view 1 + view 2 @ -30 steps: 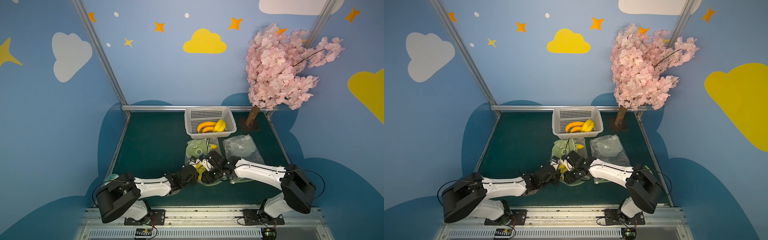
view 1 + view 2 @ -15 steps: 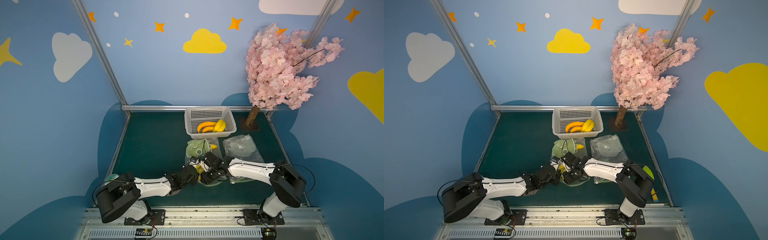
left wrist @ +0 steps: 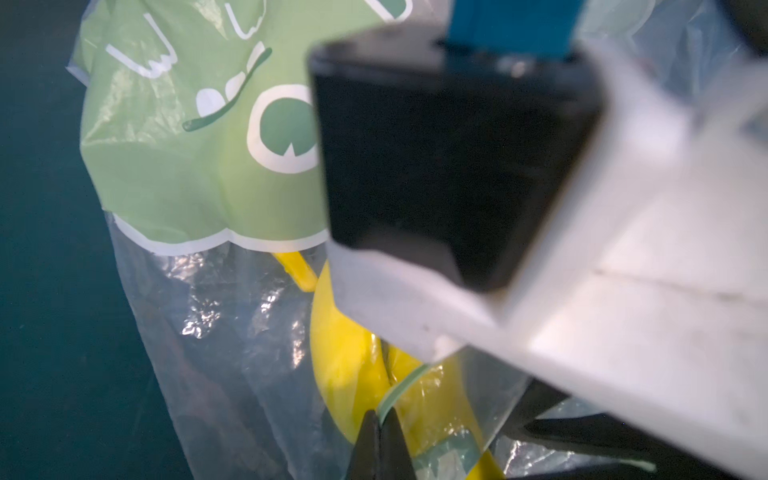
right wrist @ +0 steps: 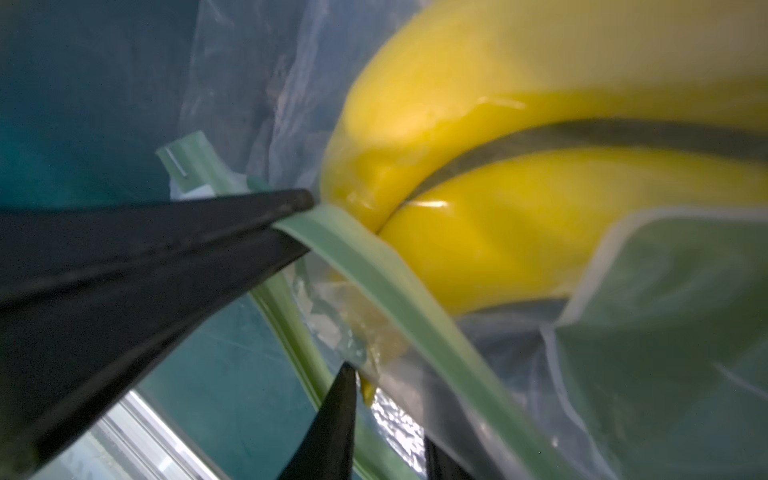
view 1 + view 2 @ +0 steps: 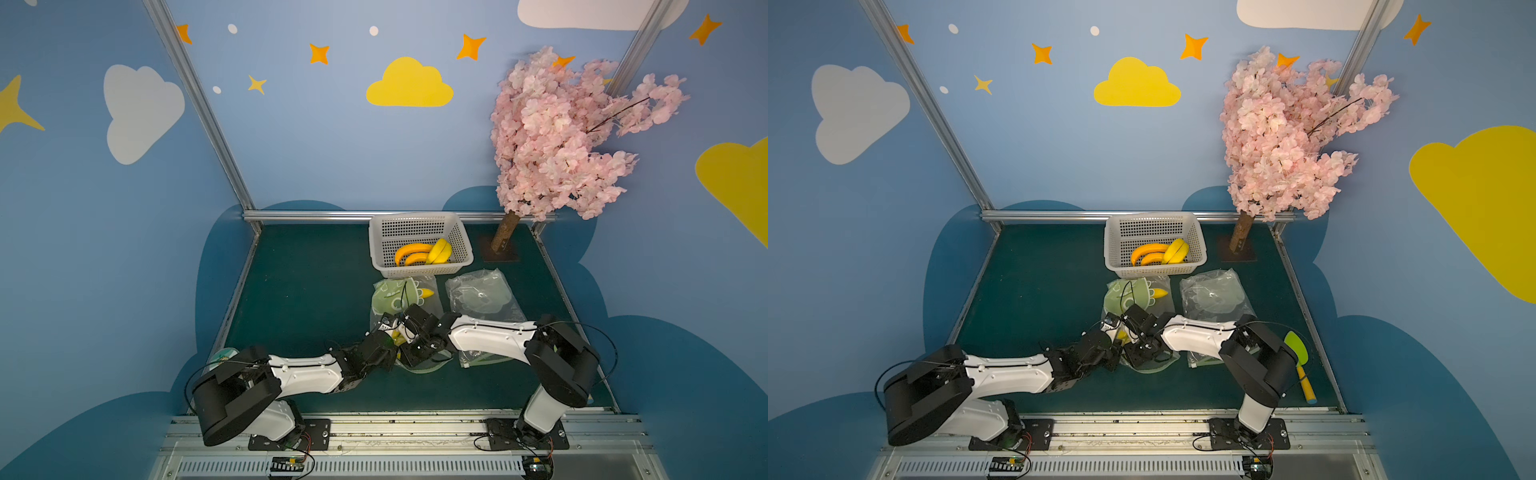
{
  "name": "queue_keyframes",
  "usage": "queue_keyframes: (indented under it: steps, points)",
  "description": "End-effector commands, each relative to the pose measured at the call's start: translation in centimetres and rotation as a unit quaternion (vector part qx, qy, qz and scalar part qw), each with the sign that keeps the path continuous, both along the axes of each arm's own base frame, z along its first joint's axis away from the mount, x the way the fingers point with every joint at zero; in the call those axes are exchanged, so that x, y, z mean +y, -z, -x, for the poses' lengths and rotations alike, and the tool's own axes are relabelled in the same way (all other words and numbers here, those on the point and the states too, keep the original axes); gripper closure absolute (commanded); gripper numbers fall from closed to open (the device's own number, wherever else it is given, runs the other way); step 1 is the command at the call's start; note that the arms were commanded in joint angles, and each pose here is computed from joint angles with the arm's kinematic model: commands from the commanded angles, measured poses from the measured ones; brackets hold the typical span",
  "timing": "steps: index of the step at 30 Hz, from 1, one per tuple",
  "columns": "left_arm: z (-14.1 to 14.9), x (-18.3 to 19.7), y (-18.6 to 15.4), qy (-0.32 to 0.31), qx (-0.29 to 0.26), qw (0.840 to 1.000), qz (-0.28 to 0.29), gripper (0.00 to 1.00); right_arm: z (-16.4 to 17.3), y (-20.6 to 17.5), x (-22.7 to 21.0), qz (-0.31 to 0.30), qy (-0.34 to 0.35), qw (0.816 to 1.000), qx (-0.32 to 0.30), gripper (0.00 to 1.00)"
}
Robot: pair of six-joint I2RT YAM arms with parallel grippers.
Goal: Open the zip-top bag and take out the banana
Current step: Pick up the banana from the zipper food storage bag.
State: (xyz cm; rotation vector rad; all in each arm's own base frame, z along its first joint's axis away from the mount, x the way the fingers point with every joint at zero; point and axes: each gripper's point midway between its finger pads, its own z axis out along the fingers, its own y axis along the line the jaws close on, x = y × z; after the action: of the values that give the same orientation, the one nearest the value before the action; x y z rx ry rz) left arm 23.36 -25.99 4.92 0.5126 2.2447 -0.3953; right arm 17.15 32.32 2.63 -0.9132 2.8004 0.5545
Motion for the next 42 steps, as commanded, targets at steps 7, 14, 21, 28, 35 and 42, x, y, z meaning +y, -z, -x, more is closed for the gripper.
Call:
queue_keyframes:
  steps: [7, 14, 21, 28, 35, 42]
  points:
    - [0.4, 0.4, 0.2, -0.004, 0.005, 1.0, 0.004, 0.97, 0.0, 0.2, 1.0, 0.0, -0.008, 1.0, 0.004, 0.83]
    - [0.0, 1.5, 0.7, -0.036, 0.003, 0.999, -0.009, 0.97, 0.8, -0.2, 0.6, -0.016, -0.015, 0.999, 0.028, 1.0]
    - [-0.2, 2.1, 0.5, -0.041, -0.009, 0.999, -0.023, 0.97, 1.6, -1.5, -0.5, -0.062, -0.012, 0.996, 0.057, 1.0]
    - [-0.5, 2.6, 0.3, -0.052, -0.014, 0.998, -0.028, 0.97, 2.8, -2.9, -0.4, -0.09, -0.036, 0.992, 0.081, 1.0]
    - [-1.2, 1.4, 0.5, -0.042, -0.014, 0.998, -0.047, 0.97, 4.5, -5.7, -0.5, -0.143, -0.068, 0.982, 0.106, 1.0]
    - [-2.1, 1.5, 0.2, -0.069, -0.023, 0.997, -0.038, 0.97, 5.6, -7.0, -1.4, -0.106, -0.093, 0.984, 0.112, 1.0]
